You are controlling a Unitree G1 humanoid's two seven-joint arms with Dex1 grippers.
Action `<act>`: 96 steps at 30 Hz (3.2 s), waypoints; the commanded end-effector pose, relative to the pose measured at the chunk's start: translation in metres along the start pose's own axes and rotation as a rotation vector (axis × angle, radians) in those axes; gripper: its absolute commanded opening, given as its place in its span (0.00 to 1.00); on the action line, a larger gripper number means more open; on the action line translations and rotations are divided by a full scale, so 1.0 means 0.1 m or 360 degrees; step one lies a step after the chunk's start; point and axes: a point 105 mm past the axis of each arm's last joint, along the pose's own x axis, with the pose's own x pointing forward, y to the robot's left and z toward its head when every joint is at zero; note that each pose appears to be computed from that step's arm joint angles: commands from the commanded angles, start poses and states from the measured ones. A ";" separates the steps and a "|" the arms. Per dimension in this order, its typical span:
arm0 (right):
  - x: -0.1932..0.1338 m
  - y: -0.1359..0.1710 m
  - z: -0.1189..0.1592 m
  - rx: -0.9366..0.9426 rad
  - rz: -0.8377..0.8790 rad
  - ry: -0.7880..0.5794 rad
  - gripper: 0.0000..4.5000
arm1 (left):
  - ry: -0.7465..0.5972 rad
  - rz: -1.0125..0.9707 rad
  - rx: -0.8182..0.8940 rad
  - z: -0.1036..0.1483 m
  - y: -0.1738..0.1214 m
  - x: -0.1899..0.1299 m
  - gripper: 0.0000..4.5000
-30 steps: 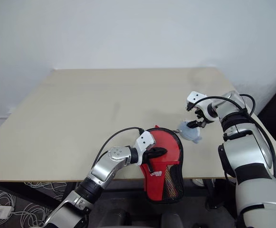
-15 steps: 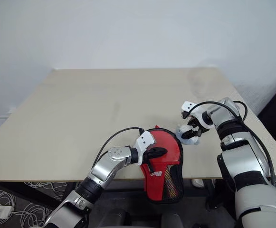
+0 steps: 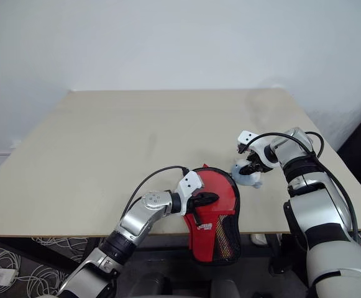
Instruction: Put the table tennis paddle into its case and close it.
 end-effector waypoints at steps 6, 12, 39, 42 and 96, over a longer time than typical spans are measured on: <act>-0.21 0.03 0.29 -0.0231 0.0036 -0.0189 0.08 | 0.0150 0.0058 -0.0020 -0.23 0.16 -0.05 0.00; -0.27 0.25 0.29 -0.0443 0.0184 -0.0228 0.08 | 0.0181 0.0088 -0.0006 -0.25 0.26 -0.08 0.00; -0.52 0.31 -0.32 -0.0459 0.0139 -0.0028 0.08 | 0.0192 0.0037 -0.0010 -0.31 0.16 -0.06 0.00; -0.59 0.29 -0.40 -0.0438 0.0124 -0.0006 0.08 | 0.0190 0.0029 -0.0013 -0.31 0.15 -0.06 0.00; -0.94 1.60 -0.96 -0.0197 0.0636 0.0005 0.08 | 0.0218 -0.0061 0.0013 -0.34 0.11 -0.04 0.00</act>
